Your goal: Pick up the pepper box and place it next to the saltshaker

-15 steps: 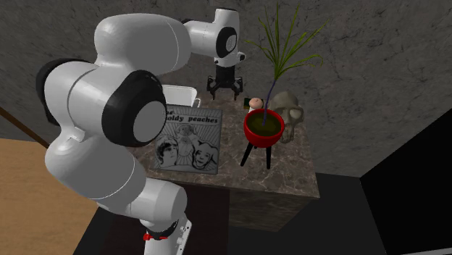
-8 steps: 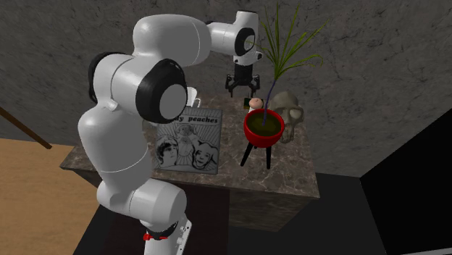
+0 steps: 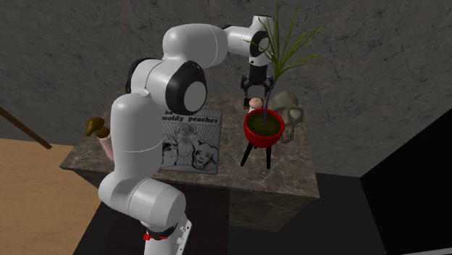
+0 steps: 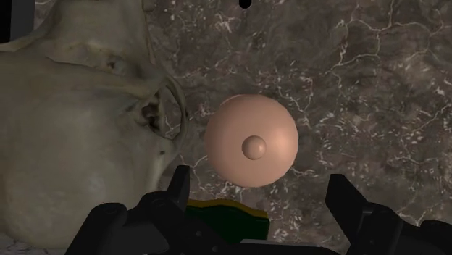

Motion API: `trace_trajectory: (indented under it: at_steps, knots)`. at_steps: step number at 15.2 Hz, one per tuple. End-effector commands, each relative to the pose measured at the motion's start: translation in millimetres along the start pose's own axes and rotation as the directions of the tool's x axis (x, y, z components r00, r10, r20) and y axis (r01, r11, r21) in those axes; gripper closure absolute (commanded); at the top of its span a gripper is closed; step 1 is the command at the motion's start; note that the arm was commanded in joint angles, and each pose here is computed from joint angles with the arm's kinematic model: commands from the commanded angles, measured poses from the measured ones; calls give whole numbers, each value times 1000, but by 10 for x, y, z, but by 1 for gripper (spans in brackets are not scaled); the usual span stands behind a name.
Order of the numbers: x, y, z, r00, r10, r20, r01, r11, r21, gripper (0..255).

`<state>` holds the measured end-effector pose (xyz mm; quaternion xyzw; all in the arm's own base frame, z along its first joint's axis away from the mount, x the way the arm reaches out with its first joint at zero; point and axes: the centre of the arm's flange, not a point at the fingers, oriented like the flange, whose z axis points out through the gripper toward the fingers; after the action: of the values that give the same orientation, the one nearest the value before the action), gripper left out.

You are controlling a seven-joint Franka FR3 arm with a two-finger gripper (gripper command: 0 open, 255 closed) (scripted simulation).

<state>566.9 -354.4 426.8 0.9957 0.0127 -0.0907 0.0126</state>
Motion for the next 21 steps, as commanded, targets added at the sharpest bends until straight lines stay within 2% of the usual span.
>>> trace_trajectory:
  at_steps: [1, 6, 13, 14, 21]
  knots:
    - [17, 26, 94, 1000, 0, 0, 0, 1000, -1, 0]
    - [18, 26, 336, 1000, 0, 0, 0, 1000, -1, 0]
    - [18, 27, 336, 1000, 0, 0, 0, 1000, -1, 0]
    - [18, 27, 336, 1000, 0, 0, 0, 1000, -1, 255]
    - [19, 27, 337, 1000, 0, 0, 0, 1000, -1, 255]
